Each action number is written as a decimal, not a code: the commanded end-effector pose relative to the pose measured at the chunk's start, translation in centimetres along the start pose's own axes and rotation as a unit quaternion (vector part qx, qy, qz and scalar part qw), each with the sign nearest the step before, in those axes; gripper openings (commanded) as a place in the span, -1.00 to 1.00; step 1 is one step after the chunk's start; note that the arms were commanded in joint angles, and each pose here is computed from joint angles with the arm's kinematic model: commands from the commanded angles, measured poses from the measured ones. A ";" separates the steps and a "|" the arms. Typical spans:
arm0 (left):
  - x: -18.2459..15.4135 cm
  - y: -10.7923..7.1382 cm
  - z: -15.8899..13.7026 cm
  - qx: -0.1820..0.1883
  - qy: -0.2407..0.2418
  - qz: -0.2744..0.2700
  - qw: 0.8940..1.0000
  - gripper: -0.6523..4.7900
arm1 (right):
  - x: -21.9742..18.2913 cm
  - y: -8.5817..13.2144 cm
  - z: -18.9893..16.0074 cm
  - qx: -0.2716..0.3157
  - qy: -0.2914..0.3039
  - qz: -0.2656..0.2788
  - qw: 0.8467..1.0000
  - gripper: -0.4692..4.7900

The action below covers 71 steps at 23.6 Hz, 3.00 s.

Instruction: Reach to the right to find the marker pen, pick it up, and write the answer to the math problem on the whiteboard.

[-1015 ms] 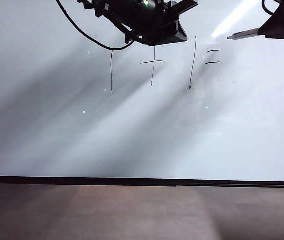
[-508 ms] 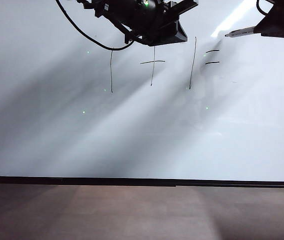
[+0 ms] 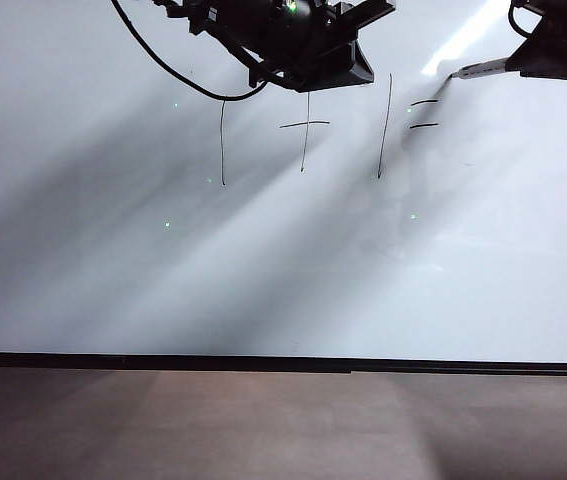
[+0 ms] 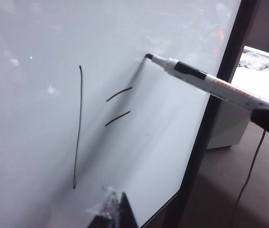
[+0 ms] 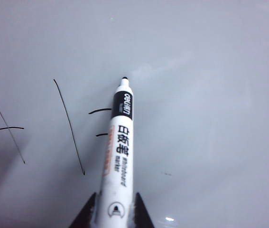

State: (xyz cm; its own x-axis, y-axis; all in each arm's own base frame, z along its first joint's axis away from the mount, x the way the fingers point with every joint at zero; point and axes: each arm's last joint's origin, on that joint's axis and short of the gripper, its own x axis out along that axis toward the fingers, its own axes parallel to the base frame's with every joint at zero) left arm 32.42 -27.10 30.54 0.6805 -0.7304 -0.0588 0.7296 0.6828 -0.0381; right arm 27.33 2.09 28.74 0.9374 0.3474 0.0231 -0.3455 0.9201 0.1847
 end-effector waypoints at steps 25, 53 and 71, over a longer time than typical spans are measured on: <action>-0.1 -0.1 0.3 0.003 -0.007 -0.002 1.000 -0.78 | -1.9 -4.0 1.2 -0.006 -0.010 -0.069 0.998 -0.86; -0.1 -0.1 0.3 0.003 -0.007 -0.002 1.000 -0.78 | -1.4 -0.7 -1.9 -0.023 0.046 -0.003 0.999 -0.86; -0.1 -0.1 0.3 0.003 -0.007 -0.002 1.000 -0.78 | 0.1 -0.9 -1.7 -0.024 0.032 -0.005 0.999 -0.86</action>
State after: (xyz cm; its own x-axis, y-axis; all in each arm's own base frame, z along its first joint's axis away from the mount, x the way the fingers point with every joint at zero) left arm 32.40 -27.11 30.48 0.6798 -0.7308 -0.0614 0.7301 0.6823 -0.0385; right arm 27.57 1.58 26.48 0.9338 0.3513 -0.0678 -0.3395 0.9299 0.1418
